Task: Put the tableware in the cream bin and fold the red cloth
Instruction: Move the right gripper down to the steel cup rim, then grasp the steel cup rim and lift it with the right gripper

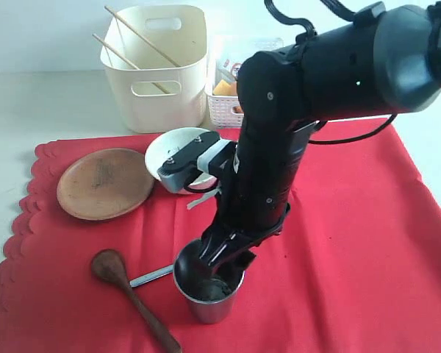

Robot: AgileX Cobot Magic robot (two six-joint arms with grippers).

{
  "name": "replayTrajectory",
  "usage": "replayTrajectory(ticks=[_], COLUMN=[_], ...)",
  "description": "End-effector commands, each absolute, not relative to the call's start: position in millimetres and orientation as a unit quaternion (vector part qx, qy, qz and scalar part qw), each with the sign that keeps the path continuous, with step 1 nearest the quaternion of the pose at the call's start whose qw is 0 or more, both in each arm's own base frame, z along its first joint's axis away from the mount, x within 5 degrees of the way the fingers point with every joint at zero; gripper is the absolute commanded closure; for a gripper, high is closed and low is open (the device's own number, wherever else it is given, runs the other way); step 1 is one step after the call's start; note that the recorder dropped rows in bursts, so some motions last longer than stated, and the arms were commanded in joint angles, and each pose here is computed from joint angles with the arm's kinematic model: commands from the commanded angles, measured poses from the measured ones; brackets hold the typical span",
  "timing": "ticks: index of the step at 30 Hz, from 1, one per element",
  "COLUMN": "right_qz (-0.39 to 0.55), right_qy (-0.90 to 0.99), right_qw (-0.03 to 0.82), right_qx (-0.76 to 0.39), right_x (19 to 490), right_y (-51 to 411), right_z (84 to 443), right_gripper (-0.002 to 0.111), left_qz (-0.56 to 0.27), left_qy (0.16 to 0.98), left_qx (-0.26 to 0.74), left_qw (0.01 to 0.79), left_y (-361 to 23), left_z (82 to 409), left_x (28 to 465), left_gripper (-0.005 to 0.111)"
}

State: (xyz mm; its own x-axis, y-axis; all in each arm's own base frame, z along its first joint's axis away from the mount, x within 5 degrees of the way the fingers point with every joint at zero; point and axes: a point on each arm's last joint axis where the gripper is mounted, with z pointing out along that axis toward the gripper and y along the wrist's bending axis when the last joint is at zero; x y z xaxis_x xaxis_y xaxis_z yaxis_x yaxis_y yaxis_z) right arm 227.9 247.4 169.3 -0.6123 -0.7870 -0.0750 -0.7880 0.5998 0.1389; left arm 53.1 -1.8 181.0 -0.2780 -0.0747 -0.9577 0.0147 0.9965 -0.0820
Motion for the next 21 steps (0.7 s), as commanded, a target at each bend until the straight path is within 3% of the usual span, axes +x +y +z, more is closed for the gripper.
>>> replayTrajectory(ticks=[1, 5, 9, 21], right_qz=[0.079, 0.079, 0.079, 0.09], right_qy=[0.895, 0.895, 0.894, 0.889], right_qw=[0.012, 0.012, 0.011, 0.026], right_qx=[-0.439, -0.439, -0.44, -0.449], right_x=[229.4, 229.4, 229.8, 242.8], right_y=[249.7, 249.7, 250.3, 265.0], right_z=[166.2, 166.2, 168.8, 205.1], right_gripper=[0.066, 0.091, 0.108, 0.108], left_qz=[-0.036, -0.036, -0.036, -0.036], left_qy=[0.795, 0.795, 0.795, 0.795], left_qx=[-0.02, -0.02, -0.02, -0.02], left_qw=[0.605, 0.605, 0.605, 0.605], left_y=[-1.5, -1.5, -1.5, -1.5], left_z=[181.1, 181.1, 181.1, 181.1], left_x=[53.2, 53.2, 53.2, 53.2], left_gripper=[0.107, 0.107, 0.107, 0.107])
